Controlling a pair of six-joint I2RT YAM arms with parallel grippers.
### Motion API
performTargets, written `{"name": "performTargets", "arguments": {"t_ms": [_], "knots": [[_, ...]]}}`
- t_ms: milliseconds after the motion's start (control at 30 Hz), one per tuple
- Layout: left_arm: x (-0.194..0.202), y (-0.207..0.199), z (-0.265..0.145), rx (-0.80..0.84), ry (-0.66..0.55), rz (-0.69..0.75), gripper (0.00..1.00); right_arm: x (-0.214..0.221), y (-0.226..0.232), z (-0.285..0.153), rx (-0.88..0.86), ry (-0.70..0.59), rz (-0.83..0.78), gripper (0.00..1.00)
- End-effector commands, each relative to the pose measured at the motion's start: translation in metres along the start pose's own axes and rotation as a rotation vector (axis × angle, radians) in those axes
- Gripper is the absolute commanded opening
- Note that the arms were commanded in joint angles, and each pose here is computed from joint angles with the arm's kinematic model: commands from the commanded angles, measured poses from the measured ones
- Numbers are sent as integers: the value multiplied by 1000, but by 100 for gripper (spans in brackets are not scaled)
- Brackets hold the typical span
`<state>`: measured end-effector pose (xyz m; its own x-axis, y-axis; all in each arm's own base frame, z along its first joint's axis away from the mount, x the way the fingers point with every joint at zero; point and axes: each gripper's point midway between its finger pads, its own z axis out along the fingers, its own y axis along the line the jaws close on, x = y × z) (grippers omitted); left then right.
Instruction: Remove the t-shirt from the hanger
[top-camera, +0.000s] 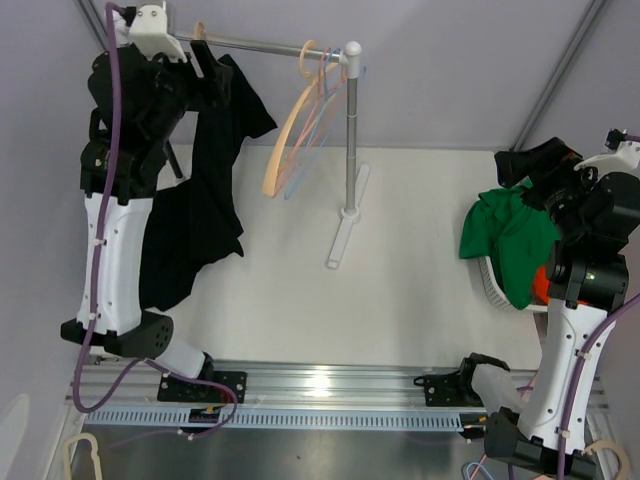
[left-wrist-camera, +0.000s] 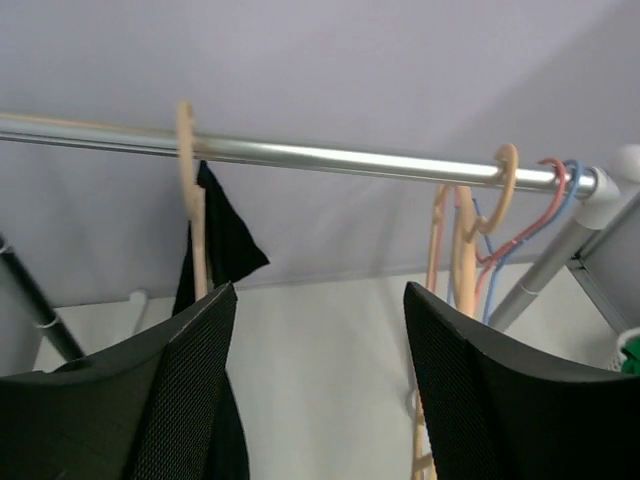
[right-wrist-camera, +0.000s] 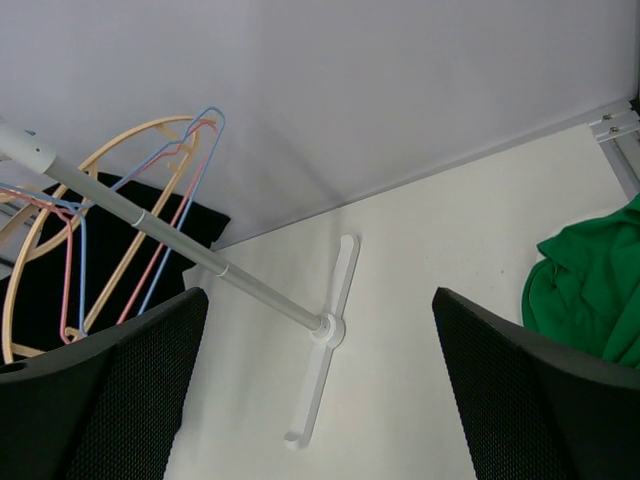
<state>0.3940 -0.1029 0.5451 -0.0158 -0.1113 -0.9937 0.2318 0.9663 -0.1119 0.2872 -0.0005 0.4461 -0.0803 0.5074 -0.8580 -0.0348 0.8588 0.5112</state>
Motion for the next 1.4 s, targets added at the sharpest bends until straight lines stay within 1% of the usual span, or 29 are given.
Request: {"name": "performTargets", "arguments": {"t_ms": [0,33,100,133,167,267,400,633,833,933,967,1000,1033,1067,1100,1267,1367], "knots": [[2,37,7,-145,7,4,73,-12,14,-4,-35,-21,-21,99],[-2,41,4,-160,-1,0,73,-12,12,-2,-27,-17,-20,99],[2,50,17,-170,18,-14,73,-10,8,1,-5,-6,-25,100],[-9,52,13,-177,-2,-17,73,-9,7,4,2,7,-26,100],[1,56,25,-184,26,-20,73,-8,6,6,3,11,-28,100],[14,70,37,-207,53,-33,73,-6,6,10,9,13,-33,99],[33,75,54,-207,95,-24,73,-8,7,15,21,9,-36,99],[51,84,85,-229,105,-27,73,-7,14,30,24,21,-64,99],[63,90,108,-239,102,-37,71,11,3,44,67,72,-88,99],[69,88,119,-225,92,-55,49,9,6,46,55,59,-90,99],[68,89,121,-227,84,-60,29,7,8,46,49,54,-91,100],[66,91,122,-234,72,-57,20,7,9,45,48,56,-97,100],[68,92,124,-243,69,-57,15,3,11,44,46,49,-103,99],[63,94,125,-251,47,-52,2,2,12,43,47,48,-106,99],[63,98,125,-267,44,-47,1,1,10,42,58,46,-112,99],[49,100,122,-286,1,-37,1,-1,10,37,62,37,-119,99],[33,95,114,-268,-38,-31,1,0,11,36,55,41,-113,99]]}}
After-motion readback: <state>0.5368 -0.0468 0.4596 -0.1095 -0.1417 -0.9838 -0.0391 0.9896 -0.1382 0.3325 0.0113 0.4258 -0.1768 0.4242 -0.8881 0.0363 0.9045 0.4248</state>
